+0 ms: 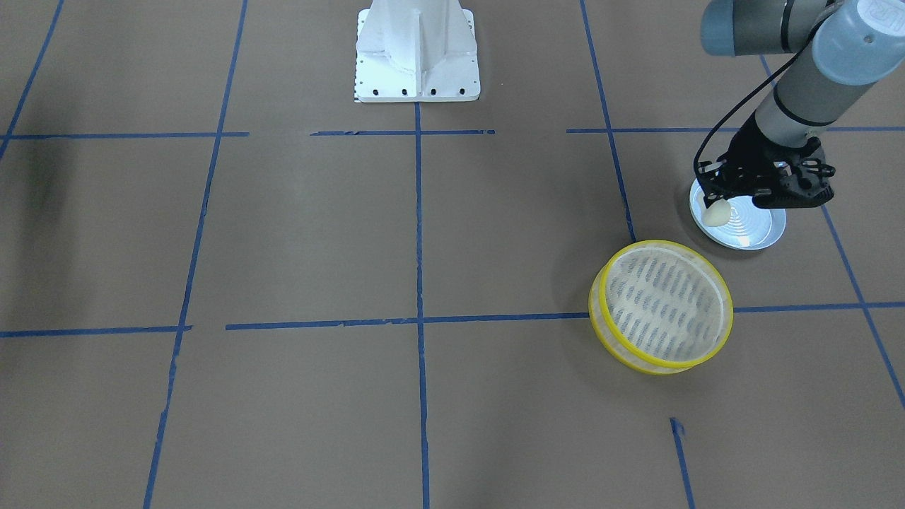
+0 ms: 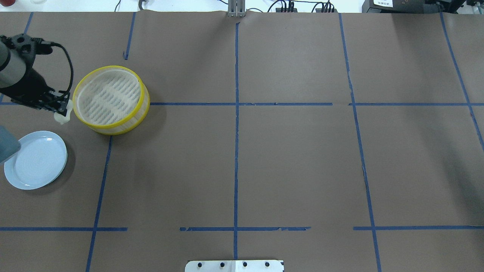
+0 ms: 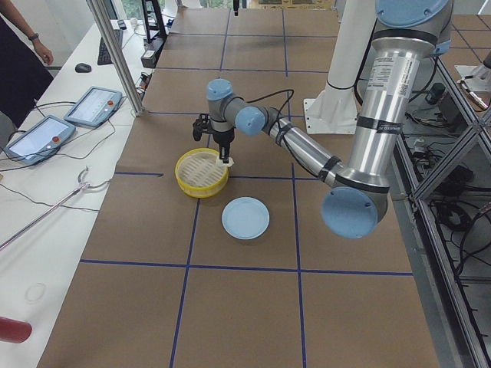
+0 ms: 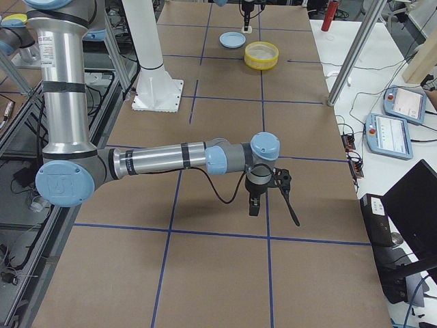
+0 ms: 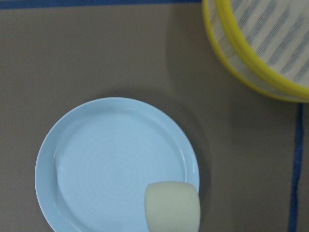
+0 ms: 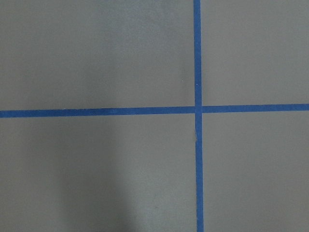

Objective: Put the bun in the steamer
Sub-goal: 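Lift the bun and carry it with the left gripper over the steamer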

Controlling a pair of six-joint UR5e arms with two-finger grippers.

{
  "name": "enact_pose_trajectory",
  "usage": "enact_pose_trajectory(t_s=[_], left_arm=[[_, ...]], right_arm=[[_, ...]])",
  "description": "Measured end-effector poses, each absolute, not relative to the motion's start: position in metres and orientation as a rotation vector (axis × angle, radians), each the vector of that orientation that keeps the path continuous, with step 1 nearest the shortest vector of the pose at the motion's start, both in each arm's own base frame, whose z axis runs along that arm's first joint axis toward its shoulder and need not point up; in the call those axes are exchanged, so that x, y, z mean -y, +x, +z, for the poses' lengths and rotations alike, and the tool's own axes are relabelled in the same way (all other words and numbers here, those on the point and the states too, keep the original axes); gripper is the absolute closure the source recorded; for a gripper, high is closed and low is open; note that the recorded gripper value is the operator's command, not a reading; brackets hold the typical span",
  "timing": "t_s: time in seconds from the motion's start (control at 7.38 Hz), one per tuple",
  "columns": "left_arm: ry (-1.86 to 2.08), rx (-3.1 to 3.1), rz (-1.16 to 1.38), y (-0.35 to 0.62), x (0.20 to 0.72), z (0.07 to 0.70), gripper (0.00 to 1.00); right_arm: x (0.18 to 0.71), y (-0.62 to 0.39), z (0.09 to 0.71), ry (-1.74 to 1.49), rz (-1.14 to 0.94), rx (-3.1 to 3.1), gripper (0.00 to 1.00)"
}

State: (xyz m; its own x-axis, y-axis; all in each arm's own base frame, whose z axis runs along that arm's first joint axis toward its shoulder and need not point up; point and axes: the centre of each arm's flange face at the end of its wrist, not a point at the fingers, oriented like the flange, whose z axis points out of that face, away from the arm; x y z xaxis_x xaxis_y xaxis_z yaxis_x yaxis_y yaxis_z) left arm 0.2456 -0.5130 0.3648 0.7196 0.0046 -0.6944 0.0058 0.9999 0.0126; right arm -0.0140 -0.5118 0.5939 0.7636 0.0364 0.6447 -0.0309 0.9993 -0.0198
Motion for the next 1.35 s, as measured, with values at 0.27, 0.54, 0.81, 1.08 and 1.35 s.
enact_pose_trajectory(t_s=[0.27,0.54,0.81,1.08,1.35], left_arm=[[-0.001,-0.763,0.012,0.288,0.557,0.354,1.0],[0.008,-0.776,0.034,0.317,0.58,0.382,1.0],[0.014,-0.786,0.046,0.335,0.592,0.409,1.0],[0.015,-0.782,0.051,0.347,0.6,0.419,0.58],[0.024,-0.768,0.048,0.35,0.603,0.423,0.0]], right_arm=[[0.512,-0.014,0.594,-0.008,0.037,0.701,0.0],[0.512,-0.014,0.594,-0.008,0.036,0.701,0.0],[0.512,-0.014,0.594,-0.008,0.036,0.701,0.0],[0.512,-0.014,0.594,-0.008,0.036,0.701,0.0],[0.512,-0.014,0.594,-0.008,0.036,0.701,0.0]])
